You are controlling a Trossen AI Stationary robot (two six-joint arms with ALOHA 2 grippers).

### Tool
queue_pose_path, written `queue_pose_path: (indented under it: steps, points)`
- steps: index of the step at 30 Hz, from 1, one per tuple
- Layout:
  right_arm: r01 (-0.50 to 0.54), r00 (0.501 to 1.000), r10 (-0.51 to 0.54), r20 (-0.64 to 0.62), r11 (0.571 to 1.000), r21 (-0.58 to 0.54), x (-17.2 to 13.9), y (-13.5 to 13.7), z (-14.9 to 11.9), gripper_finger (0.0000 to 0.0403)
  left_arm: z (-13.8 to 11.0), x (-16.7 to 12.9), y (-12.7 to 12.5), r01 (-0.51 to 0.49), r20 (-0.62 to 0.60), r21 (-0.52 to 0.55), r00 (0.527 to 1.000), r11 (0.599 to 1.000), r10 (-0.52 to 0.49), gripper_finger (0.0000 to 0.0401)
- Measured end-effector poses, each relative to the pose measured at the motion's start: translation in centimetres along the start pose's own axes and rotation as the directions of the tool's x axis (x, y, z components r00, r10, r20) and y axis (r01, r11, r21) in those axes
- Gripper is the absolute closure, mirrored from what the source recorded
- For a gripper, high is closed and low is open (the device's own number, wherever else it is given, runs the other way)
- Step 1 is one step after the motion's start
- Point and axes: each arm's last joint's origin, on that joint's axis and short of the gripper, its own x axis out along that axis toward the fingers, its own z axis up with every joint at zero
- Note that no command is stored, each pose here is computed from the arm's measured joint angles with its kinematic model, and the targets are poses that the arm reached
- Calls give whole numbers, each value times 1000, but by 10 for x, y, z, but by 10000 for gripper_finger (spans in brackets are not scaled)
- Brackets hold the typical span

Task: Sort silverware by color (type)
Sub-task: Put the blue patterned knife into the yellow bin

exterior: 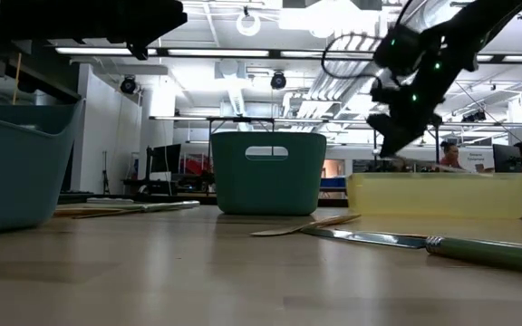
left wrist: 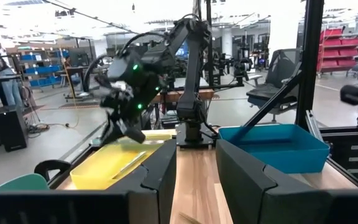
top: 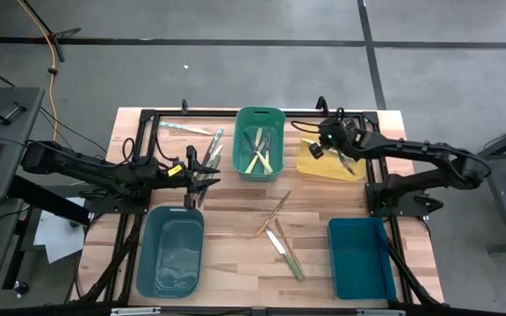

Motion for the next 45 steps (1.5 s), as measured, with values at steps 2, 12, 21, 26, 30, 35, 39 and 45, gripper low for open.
queue_pose_path:
  steps: [2, 12, 21, 26, 30, 35, 39, 45]
  points:
    - [-22, 999, 21, -50, 1000, -8, 9, -2, -3, 363, 0, 0, 0, 0, 0, 0, 1000, 1000, 0, 293]
    - [-107, 959, 93, -269, 993, -40, 54, 3, -23, 363, 0, 0, 0, 0, 0, 0, 1000, 1000, 0, 293]
    - [-114, 947, 107, -302, 993, -6, 72, 8, -29, 327, 0, 0, 0, 0, 0, 0, 1000, 1000, 0, 293]
    - [-117, 952, 111, -286, 993, -4, 72, 8, -27, 278, 0, 0, 0, 0, 0, 0, 1000, 1000, 0, 293]
    - [-119, 952, 111, -286, 993, -10, 72, 8, -27, 261, 0, 0, 0, 0, 0, 0, 1000, 1000, 0, 293]
    - [-111, 953, 97, -287, 993, -31, 72, 7, -27, 251, 0, 0, 0, 0, -1, 0, 1000, 1000, 0, 293]
    - [-36, 954, 16, -300, 997, -63, 63, 2, -18, 246, -1, 0, 0, 0, -10, 1, 1000, 1000, 0, 293]
    - [-24, 973, 12, -230, 998, -49, 36, -5, 19, 242, -3, 0, 0, 2, -27, 3, 1000, 1000, -2, 293]
